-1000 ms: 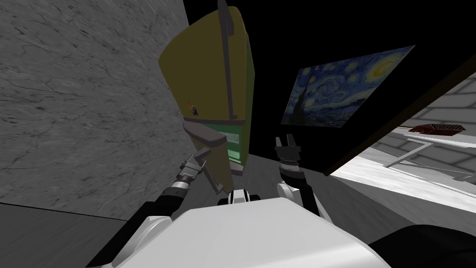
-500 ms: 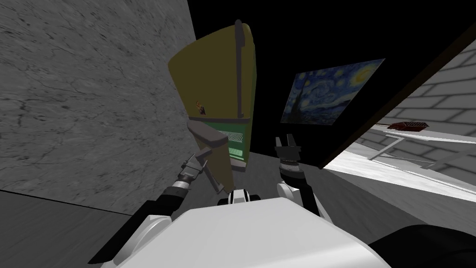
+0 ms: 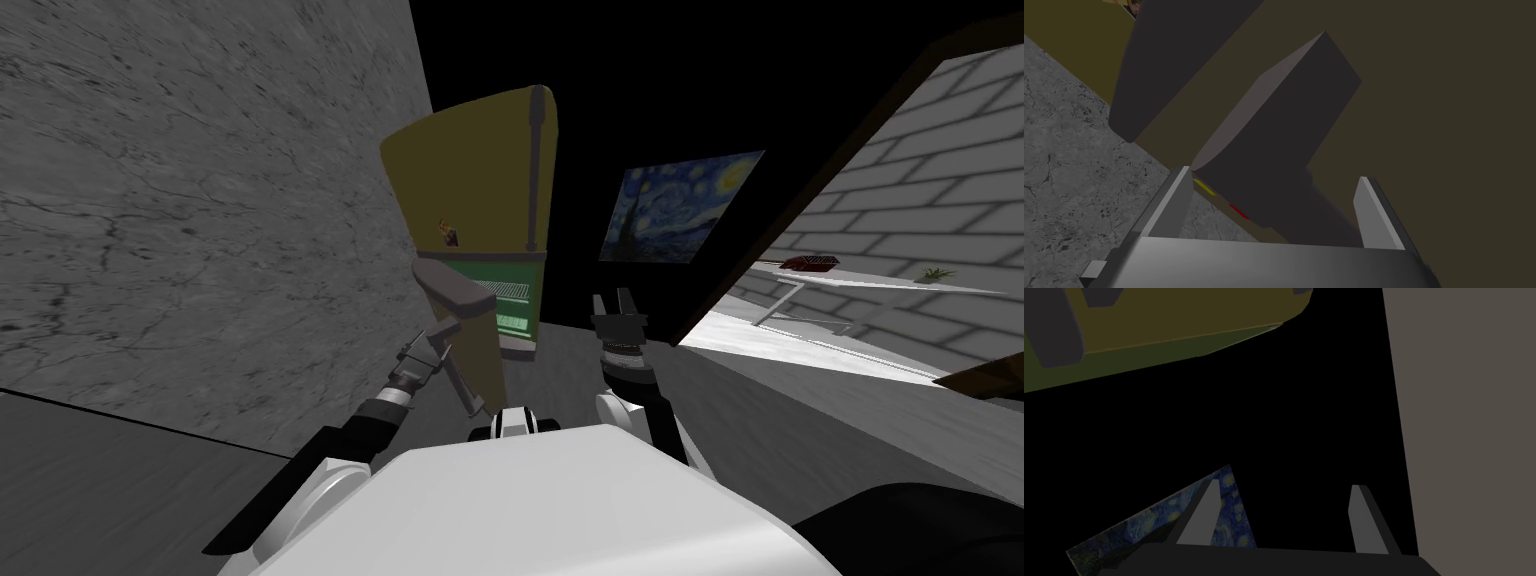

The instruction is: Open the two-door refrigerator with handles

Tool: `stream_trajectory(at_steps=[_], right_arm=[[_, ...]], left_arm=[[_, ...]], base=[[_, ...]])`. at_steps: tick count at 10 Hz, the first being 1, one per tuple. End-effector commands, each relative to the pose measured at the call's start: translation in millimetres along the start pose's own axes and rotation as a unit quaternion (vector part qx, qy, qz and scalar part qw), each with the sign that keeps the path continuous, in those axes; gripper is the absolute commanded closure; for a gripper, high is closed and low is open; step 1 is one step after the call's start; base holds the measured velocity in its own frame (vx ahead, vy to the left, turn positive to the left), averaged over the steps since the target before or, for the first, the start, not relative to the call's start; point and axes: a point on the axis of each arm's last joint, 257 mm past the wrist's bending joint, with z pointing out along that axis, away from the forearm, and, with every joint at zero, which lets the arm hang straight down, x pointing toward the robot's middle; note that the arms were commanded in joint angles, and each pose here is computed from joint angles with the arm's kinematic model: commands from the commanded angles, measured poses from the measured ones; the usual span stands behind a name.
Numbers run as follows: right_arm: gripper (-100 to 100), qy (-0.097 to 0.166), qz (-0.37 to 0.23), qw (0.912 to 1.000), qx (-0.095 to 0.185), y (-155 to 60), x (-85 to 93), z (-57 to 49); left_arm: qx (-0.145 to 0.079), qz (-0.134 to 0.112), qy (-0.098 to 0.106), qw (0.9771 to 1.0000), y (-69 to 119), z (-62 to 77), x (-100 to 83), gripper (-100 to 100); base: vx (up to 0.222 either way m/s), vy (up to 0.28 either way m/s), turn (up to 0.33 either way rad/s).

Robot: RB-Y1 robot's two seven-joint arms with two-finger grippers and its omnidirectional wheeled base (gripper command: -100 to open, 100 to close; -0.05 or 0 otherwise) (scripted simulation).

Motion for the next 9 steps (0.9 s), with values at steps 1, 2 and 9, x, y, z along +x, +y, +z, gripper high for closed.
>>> stream_trajectory(at_steps=[1,2,9], right_arm=[[0,0.0,0.0,1.0,0.0,0,0.0,0.0],[0,0.0,0.0,1.0,0.0,0,0.0,0.0],[0,0.0,0.0,1.0,0.0,0,-0.1,0.0]], left_arm=[[-0.003,0.004,0.014,0.9999,0.6,2.5,8.5,100],[-0.01,0.004,0.021,0.9997,4.3,3.3,12.0,100],[-0.038,0.003,0.045,0.9982,19.4,5.4,25.1,100]], base=[[-0.083,0.283,-0.133],[-0.194,0.35,-0.215],[-0.152,0.3,-0.117]])
